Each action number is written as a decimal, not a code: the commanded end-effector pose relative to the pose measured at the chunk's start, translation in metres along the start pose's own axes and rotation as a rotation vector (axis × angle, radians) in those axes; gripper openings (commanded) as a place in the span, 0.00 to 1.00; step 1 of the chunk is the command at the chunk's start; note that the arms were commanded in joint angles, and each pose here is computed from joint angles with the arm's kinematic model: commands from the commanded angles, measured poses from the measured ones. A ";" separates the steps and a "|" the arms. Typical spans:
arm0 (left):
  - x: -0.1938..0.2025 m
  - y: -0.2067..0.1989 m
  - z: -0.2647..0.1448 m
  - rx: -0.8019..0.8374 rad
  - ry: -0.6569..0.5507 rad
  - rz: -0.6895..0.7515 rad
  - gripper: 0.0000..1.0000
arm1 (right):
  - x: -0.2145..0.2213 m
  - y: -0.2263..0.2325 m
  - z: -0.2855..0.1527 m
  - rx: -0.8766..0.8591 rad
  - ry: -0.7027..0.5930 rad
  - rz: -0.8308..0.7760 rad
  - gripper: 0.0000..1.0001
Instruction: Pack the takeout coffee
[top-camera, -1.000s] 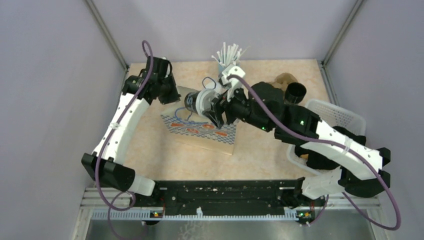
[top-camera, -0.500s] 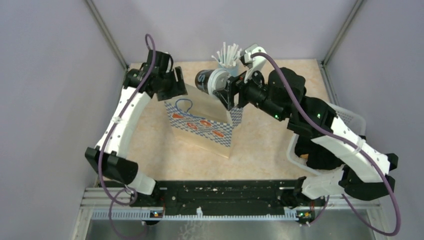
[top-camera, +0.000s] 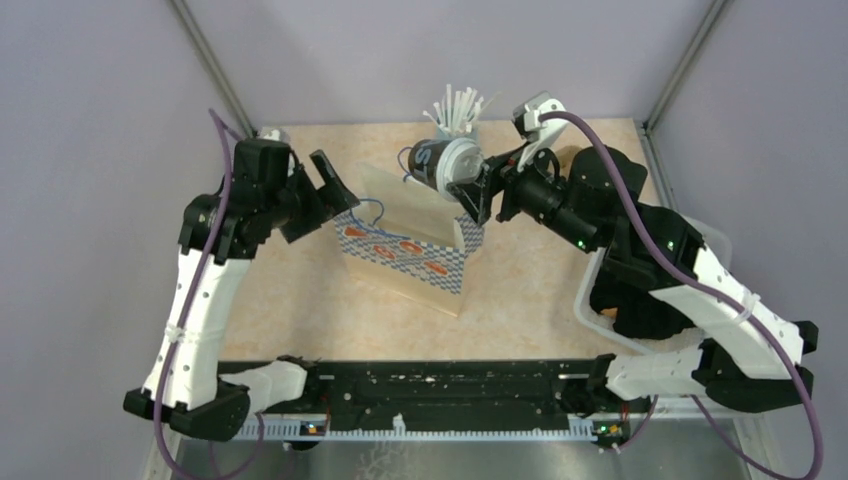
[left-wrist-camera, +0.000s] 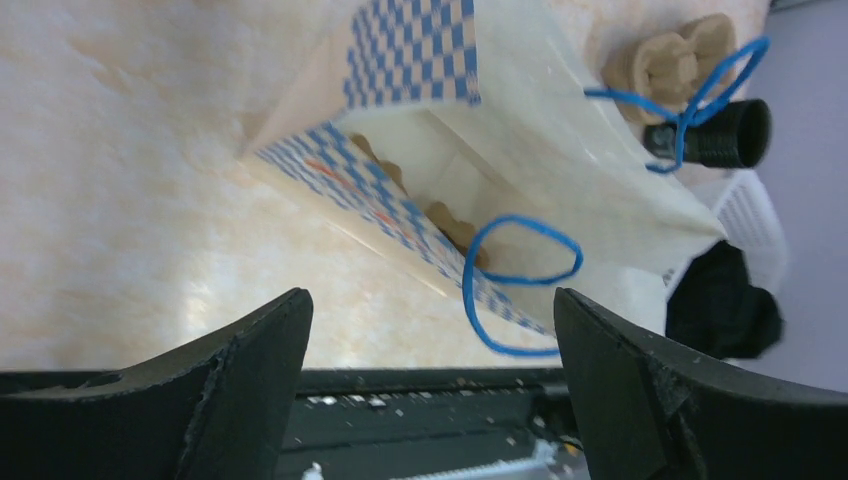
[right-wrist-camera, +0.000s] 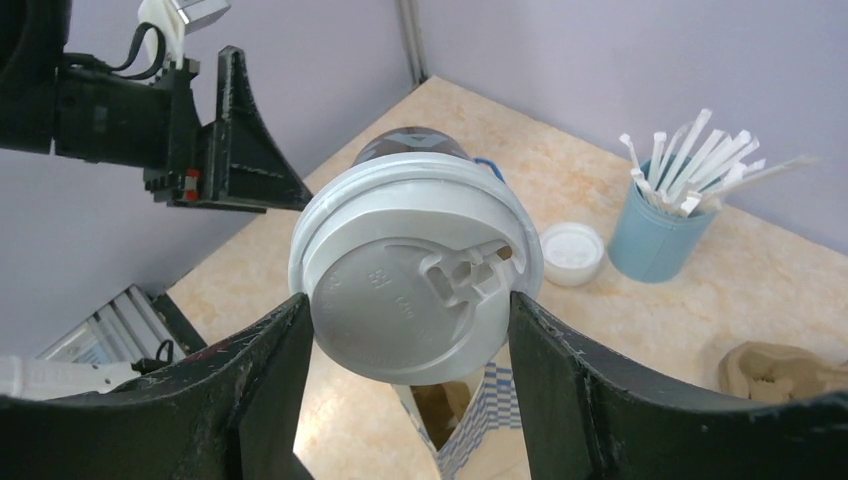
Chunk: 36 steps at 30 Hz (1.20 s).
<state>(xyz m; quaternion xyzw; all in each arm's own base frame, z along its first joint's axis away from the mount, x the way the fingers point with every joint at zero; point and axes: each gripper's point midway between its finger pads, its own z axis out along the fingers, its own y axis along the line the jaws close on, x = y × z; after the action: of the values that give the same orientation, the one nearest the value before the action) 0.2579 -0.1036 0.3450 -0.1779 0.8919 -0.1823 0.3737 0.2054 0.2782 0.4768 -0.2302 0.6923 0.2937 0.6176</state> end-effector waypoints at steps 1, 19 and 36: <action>0.042 -0.019 0.000 0.124 0.169 -0.215 0.95 | -0.010 -0.005 -0.009 0.016 -0.045 0.037 0.66; 0.062 -0.040 0.062 0.262 0.240 -0.263 0.54 | -0.004 -0.011 -0.027 0.019 -0.053 0.081 0.65; 0.018 -0.090 0.034 0.355 0.360 0.174 0.00 | 0.009 -0.023 -0.023 0.075 -0.034 0.019 0.65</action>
<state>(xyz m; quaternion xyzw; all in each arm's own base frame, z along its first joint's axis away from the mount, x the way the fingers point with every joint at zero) 0.2923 -0.1801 0.3613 -0.0674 0.8980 -0.3189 0.2955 0.1990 0.2533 0.4579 -0.2058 0.7043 0.2862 0.6162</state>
